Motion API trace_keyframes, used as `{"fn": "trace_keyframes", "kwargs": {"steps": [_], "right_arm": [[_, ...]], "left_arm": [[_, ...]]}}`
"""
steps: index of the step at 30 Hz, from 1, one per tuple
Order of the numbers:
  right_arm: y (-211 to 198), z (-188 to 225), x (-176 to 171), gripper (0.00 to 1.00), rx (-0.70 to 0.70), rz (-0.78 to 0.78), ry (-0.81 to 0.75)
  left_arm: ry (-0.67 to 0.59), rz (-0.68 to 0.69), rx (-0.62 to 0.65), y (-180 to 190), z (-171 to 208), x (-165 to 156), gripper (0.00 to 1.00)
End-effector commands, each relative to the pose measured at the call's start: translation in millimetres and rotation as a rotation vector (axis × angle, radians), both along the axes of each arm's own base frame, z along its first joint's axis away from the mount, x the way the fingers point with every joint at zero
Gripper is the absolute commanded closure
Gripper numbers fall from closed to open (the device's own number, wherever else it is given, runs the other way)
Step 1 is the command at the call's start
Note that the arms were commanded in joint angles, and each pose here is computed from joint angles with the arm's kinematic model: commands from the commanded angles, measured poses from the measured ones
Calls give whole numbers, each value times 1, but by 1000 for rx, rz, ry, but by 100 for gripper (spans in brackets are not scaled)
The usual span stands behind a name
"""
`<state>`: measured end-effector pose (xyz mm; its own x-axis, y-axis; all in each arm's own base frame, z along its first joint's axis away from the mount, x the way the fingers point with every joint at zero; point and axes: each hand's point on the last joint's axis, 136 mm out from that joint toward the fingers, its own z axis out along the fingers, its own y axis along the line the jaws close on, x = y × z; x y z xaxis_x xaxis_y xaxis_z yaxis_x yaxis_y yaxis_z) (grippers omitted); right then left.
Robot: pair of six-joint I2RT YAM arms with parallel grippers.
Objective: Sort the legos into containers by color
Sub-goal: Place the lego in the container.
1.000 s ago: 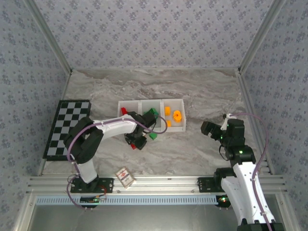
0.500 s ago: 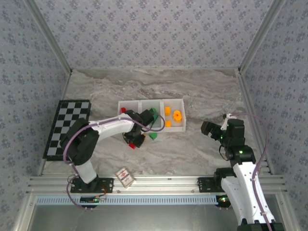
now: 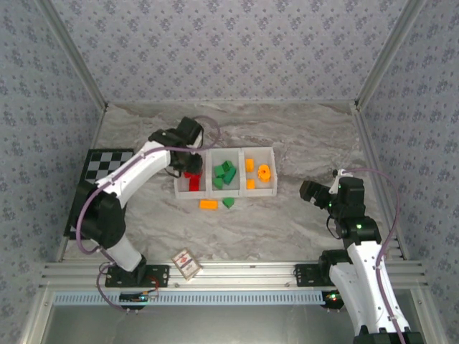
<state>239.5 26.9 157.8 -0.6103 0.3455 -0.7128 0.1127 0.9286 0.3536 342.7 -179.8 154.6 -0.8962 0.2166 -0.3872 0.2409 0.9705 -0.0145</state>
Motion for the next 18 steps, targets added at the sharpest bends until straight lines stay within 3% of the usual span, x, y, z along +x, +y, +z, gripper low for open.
{"fn": "trace_keyframes", "kwargs": {"steps": [1, 11, 18], "right_arm": [[-4, -4, -2, 0, -1, -26, 13], [-5, -4, -1, 0, 3, -30, 11], [-8, -6, 1, 0, 6, -43, 11]], "left_arm": [[-23, 49, -17, -2, 3, 29, 61], [24, 98, -20, -10, -32, 74, 61], [28, 121, -37, -8, -46, 76, 50]]}}
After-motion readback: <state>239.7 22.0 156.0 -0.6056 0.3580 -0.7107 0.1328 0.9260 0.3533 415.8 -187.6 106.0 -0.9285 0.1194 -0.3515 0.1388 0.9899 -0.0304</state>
